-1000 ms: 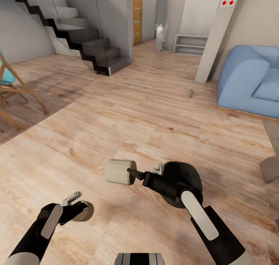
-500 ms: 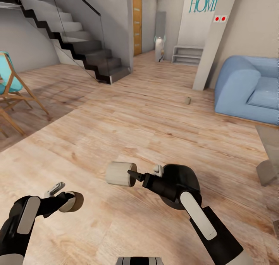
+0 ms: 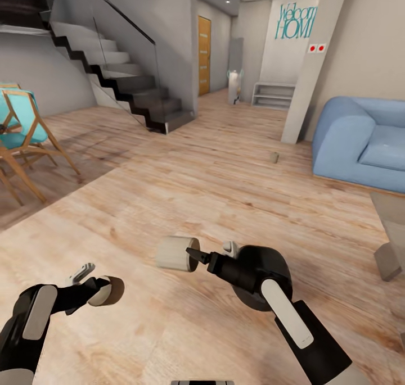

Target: Place each of the two pumpkins and all three candles from the living room inside a cabinet in the living room (use any cabinet), then make sure every cabinet is closed, and position the cauldron so it is next to a table in the living room.

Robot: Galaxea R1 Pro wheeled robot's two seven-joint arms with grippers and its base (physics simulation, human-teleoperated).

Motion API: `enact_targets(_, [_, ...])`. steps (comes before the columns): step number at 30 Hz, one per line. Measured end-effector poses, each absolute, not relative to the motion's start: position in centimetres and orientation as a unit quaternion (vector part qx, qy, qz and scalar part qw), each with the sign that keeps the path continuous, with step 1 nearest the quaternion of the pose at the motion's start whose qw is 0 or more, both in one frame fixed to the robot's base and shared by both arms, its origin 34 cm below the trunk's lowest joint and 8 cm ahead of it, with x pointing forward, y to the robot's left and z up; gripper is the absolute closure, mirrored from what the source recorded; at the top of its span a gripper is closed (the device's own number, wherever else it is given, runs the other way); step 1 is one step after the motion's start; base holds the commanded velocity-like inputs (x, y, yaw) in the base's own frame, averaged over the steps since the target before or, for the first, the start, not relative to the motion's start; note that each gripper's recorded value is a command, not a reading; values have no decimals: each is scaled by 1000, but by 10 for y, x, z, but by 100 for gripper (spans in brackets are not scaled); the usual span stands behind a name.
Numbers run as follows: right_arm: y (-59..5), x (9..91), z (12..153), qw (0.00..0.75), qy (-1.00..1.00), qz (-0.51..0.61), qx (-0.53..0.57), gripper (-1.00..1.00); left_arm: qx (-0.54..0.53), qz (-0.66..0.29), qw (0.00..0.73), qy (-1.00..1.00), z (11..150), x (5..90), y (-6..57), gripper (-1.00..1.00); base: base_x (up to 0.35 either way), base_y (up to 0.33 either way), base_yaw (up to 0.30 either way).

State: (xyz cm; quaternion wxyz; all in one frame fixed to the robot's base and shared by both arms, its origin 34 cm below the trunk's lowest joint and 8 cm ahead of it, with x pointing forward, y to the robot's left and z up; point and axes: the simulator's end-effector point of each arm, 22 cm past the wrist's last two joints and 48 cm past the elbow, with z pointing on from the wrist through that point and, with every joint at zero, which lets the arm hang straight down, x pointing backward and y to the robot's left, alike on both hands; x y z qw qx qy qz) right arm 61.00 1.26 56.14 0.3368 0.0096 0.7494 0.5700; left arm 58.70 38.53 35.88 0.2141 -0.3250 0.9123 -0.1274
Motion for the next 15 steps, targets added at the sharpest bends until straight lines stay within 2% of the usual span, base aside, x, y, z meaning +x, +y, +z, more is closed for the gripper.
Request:
enact_targets(7, [13, 608, 580, 349, 743, 571, 1, 100, -322, -131, 229, 909, 376, 591, 386, 100, -300, 0, 242])
enact_targets(15, [13, 604, 601, 364, 737, 570, -11, 100, -319, -138, 248, 904, 398, 596, 385, 100, -42, 0, 246])
